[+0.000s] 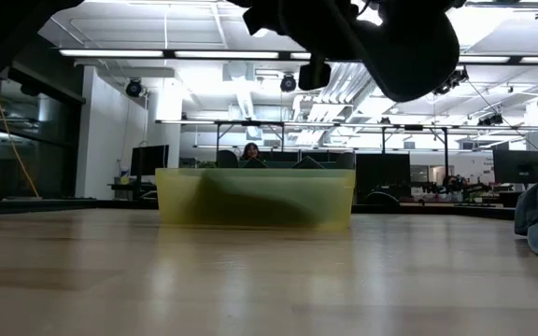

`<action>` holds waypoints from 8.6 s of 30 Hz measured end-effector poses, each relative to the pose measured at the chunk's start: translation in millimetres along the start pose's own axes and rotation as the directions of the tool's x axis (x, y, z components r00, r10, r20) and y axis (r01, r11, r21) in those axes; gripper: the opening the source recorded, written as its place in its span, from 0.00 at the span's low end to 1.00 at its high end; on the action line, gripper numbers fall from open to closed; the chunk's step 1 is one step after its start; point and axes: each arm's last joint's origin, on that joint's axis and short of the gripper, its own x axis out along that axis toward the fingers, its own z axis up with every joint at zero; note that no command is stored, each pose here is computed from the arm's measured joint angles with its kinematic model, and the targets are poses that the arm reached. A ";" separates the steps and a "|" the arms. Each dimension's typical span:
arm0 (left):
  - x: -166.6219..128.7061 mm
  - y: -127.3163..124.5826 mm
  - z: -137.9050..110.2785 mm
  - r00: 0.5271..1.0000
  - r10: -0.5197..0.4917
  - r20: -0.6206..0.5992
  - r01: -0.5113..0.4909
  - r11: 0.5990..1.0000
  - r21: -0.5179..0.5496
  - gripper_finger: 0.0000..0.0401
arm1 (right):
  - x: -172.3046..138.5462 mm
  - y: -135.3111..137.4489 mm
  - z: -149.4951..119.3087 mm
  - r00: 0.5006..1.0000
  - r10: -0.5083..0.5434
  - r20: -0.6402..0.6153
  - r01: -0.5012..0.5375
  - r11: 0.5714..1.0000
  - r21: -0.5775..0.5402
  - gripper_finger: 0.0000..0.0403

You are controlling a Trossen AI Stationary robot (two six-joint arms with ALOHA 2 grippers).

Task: Pick & Place hat
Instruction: Put the left blue cap into the yellow bin

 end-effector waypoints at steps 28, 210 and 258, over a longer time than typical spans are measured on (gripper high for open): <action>-87.0 42.3 15.1 0.987 0.134 0.089 -0.132 0.991 -0.023 0.00 | -62.3 -47.4 -18.3 0.968 -0.203 0.146 0.135 0.914 0.382 0.49; -23.9 -47.9 -152.8 0.832 0.553 -0.048 -0.550 0.810 -0.204 0.64 | -61.2 -50.3 -17.7 0.941 -0.304 0.151 0.199 0.854 0.481 0.49; -11.0 -10.8 -110.1 0.801 0.542 -0.253 -0.585 0.800 -0.136 0.64 | -60.7 -50.2 -19.0 0.946 -0.295 0.137 0.192 0.845 0.499 0.49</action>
